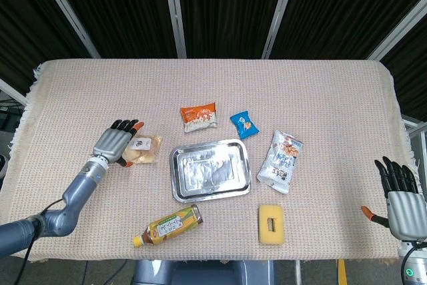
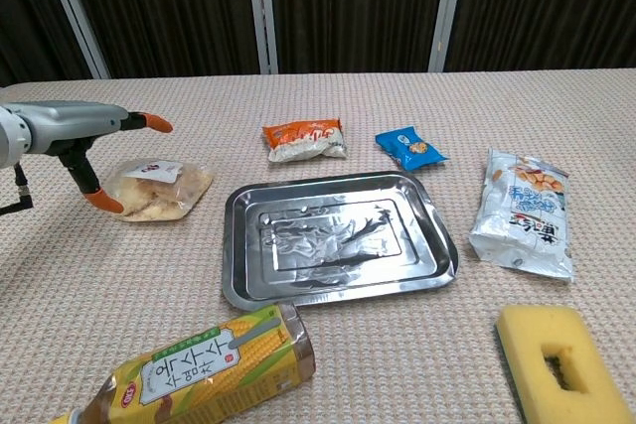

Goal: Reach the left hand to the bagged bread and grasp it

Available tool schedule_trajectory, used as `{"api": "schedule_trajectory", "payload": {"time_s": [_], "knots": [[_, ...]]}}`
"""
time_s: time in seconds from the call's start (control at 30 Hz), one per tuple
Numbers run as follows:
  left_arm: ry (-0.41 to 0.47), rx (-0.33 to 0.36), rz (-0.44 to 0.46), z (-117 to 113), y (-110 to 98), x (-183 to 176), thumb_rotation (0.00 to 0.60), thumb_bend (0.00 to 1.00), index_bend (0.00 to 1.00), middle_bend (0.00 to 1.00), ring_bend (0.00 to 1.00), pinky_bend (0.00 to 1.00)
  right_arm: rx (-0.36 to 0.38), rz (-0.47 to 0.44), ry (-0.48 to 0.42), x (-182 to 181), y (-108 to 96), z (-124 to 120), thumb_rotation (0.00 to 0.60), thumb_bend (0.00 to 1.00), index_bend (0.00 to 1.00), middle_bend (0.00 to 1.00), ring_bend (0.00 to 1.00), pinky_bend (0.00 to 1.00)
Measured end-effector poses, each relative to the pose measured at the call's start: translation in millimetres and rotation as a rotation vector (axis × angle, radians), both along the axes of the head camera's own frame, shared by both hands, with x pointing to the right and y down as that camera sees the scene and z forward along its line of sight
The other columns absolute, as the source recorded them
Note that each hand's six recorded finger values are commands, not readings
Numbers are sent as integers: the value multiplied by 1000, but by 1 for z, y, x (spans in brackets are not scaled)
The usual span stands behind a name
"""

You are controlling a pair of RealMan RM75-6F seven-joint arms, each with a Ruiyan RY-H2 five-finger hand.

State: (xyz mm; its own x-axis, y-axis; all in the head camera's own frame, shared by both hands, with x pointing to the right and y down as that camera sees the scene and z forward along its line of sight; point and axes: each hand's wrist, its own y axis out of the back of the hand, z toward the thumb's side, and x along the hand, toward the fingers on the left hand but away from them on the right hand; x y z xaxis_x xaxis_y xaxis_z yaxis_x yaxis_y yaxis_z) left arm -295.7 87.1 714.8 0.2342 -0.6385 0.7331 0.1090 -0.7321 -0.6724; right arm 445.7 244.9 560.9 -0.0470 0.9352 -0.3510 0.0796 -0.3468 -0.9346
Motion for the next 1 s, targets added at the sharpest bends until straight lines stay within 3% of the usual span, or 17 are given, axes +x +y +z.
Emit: {"api": "schedule_trajectory", "payload": {"time_s": [0.2, 0.33, 0.43, 0.5, 0.7, 0.87, 1.0], "knots": [[-20, -34, -11, 19, 0, 10, 600, 220, 79, 0, 0, 14, 1, -4, 3, -1, -1, 0, 600, 0, 0, 0, 0, 0], [-23, -45, -2, 27, 4, 19, 600, 388, 210, 18, 15, 213, -2, -7, 3, -3, -2, 0, 600, 0, 0, 0, 0, 0], [-7, -35, -17, 28, 4, 23, 600, 497, 372, 126, 118, 378, -2, -6, 3, -3, -1, 0, 600, 0, 0, 0, 0, 0], [6, -21, -28, 27, 3, 25, 600, 550, 450, 192, 182, 431, -3, -1, 5, -2, 0, 0, 600, 0, 0, 0, 0, 0], [92, 59, -90, 18, -5, 26, 600, 579, 512, 234, 208, 455, -2, 0, 6, -1, 0, -1, 600, 0, 0, 0, 0, 0], [212, 158, -137, -6, -18, 25, 600, 577, 502, 232, 206, 455, -2, -6, 3, -3, -1, 0, 600, 0, 0, 0, 0, 0], [315, 181, -157, -26, -20, 34, 600, 578, 498, 230, 206, 455, -5, -13, 0, -5, -2, 2, 600, 0, 0, 0, 0, 0]]}}
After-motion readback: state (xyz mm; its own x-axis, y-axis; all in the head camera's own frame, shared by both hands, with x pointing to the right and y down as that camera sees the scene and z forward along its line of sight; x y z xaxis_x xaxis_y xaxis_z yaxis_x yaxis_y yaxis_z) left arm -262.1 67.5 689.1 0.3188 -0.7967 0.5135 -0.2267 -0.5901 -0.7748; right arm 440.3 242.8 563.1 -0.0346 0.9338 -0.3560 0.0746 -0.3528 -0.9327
